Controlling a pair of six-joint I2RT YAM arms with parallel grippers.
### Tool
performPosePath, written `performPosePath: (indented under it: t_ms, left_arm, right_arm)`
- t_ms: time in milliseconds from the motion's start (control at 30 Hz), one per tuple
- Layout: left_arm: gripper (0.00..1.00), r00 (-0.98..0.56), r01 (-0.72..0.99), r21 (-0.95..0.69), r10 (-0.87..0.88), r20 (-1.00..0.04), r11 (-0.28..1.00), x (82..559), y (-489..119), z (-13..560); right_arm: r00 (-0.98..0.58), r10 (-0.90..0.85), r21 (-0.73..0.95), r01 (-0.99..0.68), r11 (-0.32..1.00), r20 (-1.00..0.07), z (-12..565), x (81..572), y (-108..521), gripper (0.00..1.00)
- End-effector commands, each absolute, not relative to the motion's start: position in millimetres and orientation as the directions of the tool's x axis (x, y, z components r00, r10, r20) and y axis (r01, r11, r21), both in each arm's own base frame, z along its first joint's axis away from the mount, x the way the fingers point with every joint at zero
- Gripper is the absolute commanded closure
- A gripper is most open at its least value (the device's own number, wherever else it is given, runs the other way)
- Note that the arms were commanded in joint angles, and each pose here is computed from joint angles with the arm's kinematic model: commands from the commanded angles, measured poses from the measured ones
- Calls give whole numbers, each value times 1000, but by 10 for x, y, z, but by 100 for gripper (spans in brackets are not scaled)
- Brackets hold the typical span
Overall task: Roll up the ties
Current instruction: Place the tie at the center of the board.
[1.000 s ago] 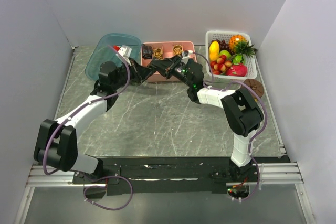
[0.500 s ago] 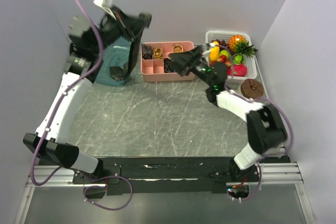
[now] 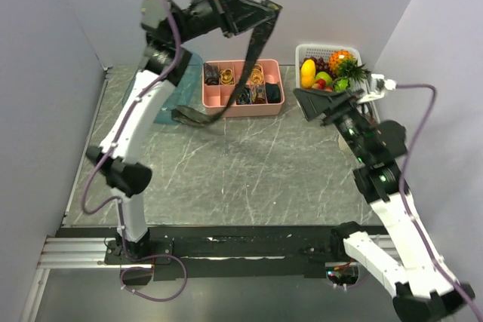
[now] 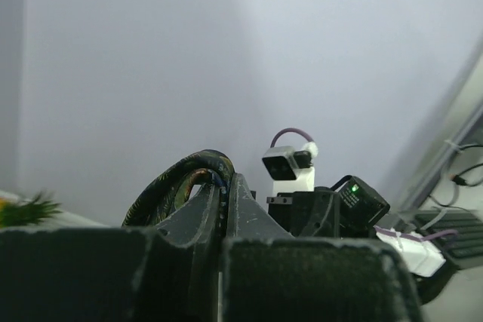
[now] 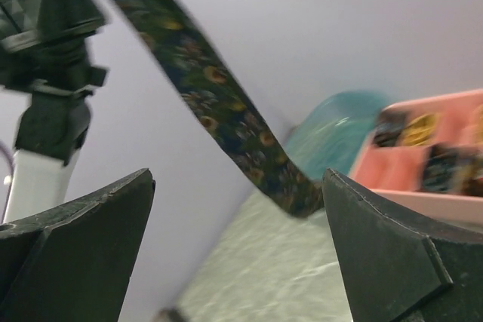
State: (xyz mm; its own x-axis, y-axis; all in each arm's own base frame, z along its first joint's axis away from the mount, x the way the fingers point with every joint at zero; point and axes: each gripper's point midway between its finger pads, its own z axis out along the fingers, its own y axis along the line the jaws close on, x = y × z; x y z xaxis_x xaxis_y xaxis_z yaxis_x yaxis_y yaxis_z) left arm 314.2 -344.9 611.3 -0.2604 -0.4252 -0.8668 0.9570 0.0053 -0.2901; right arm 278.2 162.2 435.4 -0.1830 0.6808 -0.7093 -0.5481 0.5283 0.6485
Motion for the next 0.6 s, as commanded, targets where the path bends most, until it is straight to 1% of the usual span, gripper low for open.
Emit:
performPosePath:
  t_ms: [0, 67, 133, 267, 333, 433, 533, 567]
  left_arm:
    - [99, -318, 942, -230, -437, -841, -243, 2595, -3495, 6465]
    - [99, -305, 940, -186, -463, -832, -285, 2480, -3490, 6547]
    - [99, -332, 930, -202, -463, -822, -308, 2440, -3574, 6539]
    - [99, -341, 918, -195, -431, -835, -346, 2327, -3739, 6445]
    - [99, -354, 913, -214, -413, -839, -347, 2343, -3768, 6385]
    - [99, -335, 913, -193, -390, -858, -359, 2258, -3738, 6354]
    - [99, -304, 909, -175, -314, -899, -379, 2136, -3716, 6208]
    - [99, -249, 911, -124, -285, -926, -394, 1996, -3645, 6170]
  right_arm:
    - [-63, 526, 497, -440, 748, -848, 4167, 2720, 1289, 1]
    - [-46, 492, 457, -454, 765, -869, 4169, 2642, 1273, 1]
    - [-37, 474, 437, -455, 776, -880, 4168, 2593, 1250, 1]
    - [-14, 422, 376, -481, 792, -907, 4144, 2518, 1253, 2]
    - [-7, 408, 354, -513, 782, -913, 4143, 2474, 1293, 2]
    - [-18, 370, 322, -535, 781, -929, 4070, 2518, 1357, 2]
    - [-4, 315, 264, -555, 789, -949, 4043, 2550, 1394, 1]
    - [15, 289, 229, -571, 789, -957, 4076, 2530, 1407, 1]
